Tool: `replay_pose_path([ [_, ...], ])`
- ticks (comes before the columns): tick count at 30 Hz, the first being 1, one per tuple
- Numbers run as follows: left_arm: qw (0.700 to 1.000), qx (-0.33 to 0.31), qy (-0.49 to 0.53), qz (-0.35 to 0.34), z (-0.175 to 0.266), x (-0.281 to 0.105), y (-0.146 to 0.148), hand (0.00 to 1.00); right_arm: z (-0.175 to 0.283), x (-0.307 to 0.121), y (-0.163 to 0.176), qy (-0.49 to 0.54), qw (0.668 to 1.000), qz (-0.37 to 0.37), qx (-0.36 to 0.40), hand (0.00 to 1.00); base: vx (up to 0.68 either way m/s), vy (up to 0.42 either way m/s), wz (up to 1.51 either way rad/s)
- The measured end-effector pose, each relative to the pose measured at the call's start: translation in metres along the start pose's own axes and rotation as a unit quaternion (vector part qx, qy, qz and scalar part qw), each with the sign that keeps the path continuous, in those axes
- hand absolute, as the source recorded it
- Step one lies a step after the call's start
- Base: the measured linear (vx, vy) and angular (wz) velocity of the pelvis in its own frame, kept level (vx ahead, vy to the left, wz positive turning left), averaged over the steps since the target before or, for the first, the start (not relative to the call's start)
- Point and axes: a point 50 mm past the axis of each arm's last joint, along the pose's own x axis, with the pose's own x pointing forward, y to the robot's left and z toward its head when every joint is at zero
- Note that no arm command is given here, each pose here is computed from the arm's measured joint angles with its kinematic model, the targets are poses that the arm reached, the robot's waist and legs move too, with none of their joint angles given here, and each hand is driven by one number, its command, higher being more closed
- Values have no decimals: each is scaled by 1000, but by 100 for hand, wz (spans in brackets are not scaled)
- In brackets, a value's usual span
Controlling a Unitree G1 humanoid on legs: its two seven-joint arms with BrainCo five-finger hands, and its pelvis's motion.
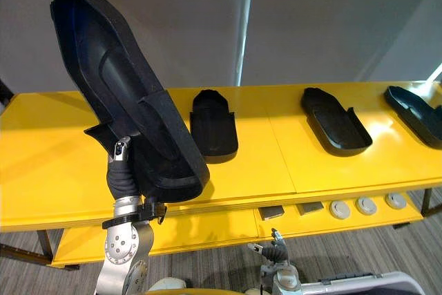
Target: Walk over and take plastic housings, then place them on the shelf
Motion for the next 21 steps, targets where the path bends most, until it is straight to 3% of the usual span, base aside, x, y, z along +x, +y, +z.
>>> replay_pose_path([
  [6, 1000, 7, -14, 12, 6, 4, 6, 100, -2, 0, -2, 4, 1000, -4, 1, 0, -67, 51, 69],
  [12, 1000, 11, 6, 15, -5, 2, 10, 100, -13, 4, -20, 38, 998, -31, -24, 0, -43, 409, 3],
  [17, 999, 16, 42, 8, -22, 4, 13, 100, -29, -1, -15, 72, 997, -34, -5, 0, -34, 301, 38],
  [21, 999, 33, 37, -8, -22, 7, 15, 100, -15, 6, -18, 50, 998, -31, -29, 0, -146, 216, -39],
])
